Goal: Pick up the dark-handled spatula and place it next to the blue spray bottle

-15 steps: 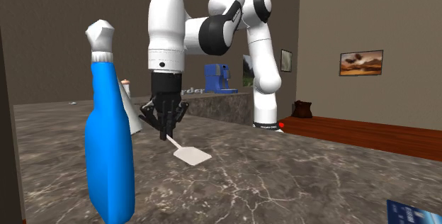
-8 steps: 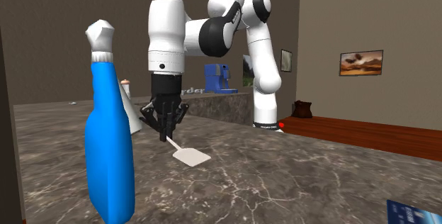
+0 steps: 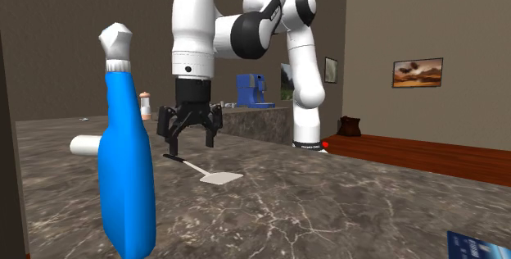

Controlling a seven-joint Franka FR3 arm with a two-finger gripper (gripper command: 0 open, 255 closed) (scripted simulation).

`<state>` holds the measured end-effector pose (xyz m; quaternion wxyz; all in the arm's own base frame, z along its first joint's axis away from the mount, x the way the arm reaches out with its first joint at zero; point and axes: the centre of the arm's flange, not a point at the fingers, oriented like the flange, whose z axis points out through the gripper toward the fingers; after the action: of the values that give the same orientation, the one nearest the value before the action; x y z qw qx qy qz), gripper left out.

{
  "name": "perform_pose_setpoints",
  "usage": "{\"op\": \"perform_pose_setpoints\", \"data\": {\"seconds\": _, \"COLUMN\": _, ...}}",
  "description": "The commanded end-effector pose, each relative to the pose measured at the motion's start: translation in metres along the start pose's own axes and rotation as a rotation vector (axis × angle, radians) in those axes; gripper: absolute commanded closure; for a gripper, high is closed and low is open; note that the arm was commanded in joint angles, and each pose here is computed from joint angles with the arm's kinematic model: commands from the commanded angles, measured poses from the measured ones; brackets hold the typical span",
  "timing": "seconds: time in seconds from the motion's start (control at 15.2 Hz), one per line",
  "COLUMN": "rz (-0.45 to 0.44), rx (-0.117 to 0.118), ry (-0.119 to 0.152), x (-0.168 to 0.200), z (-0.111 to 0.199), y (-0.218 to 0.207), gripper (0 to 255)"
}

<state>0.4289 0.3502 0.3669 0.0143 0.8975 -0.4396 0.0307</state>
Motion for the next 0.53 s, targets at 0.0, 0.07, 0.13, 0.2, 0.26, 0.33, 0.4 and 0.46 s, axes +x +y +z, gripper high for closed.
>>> {"op": "perform_pose_setpoints", "data": {"seconds": 0.0, "rz": 0.000, "rx": -0.001, "ry": -0.001, "x": 0.001, "z": -0.023, "y": 0.000, "gripper": 0}}
{"op": "perform_pose_setpoints", "data": {"seconds": 0.07, "rz": 0.000, "rx": -0.001, "ry": -0.001, "x": 0.001, "z": -0.034, "y": 0.000, "gripper": 0}}
{"op": "perform_pose_setpoints", "data": {"seconds": 0.13, "rz": 0.000, "rx": -0.001, "ry": -0.001, "x": 0.001, "z": -0.034, "y": 0.000, "gripper": 0}}
{"op": "perform_pose_setpoints", "data": {"seconds": 0.2, "rz": 0.000, "rx": -0.001, "ry": -0.001, "x": 0.001, "z": -0.034, "y": 0.000, "gripper": 0}}
{"op": "perform_pose_setpoints", "data": {"seconds": 0.26, "rz": 0.000, "rx": -0.001, "ry": -0.001, "x": 0.001, "z": -0.034, "y": 0.000, "gripper": 0}}
{"op": "perform_pose_setpoints", "data": {"seconds": 0.33, "rz": 0.000, "rx": -0.001, "ry": -0.001, "x": 0.001, "z": -0.034, "y": 0.000, "gripper": 0}}
{"op": "perform_pose_setpoints", "data": {"seconds": 0.4, "rz": 0.000, "rx": -0.001, "ry": -0.001, "x": 0.001, "z": -0.034, "y": 0.000, "gripper": 0}}
{"op": "perform_pose_setpoints", "data": {"seconds": 0.46, "rz": 0.000, "rx": -0.001, "ry": -0.001, "x": 0.001, "z": -0.034, "y": 0.000, "gripper": 0}}
